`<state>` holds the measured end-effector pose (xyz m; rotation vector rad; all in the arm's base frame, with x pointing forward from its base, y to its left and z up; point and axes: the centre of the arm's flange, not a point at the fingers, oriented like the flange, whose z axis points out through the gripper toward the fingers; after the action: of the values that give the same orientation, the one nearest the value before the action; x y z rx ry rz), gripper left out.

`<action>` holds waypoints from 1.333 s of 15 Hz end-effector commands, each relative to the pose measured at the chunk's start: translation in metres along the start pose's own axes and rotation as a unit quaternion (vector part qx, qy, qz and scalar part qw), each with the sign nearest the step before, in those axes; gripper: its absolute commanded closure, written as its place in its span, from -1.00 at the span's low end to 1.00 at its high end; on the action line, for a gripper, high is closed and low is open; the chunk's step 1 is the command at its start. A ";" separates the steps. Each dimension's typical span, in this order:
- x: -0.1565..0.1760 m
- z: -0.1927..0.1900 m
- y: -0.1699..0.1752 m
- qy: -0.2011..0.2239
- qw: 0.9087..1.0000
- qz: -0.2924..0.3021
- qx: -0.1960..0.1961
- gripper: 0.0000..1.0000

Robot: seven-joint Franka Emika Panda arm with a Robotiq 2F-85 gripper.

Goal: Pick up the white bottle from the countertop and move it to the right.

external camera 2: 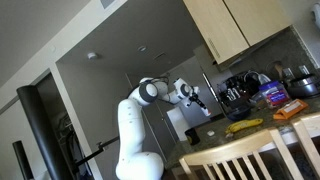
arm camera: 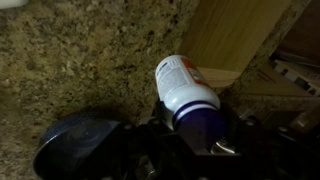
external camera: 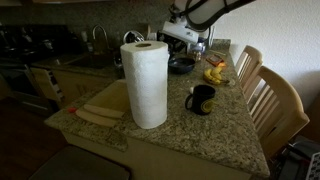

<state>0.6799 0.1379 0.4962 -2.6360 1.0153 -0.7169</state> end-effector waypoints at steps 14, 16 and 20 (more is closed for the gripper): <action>0.067 0.003 0.062 0.162 0.969 0.152 -0.106 0.41; 0.072 0.005 0.072 0.153 0.967 0.168 -0.112 0.41; 0.076 0.010 0.080 0.156 0.965 0.174 -0.116 0.41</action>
<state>0.6942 0.0335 0.4882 -2.4864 1.6527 -0.9997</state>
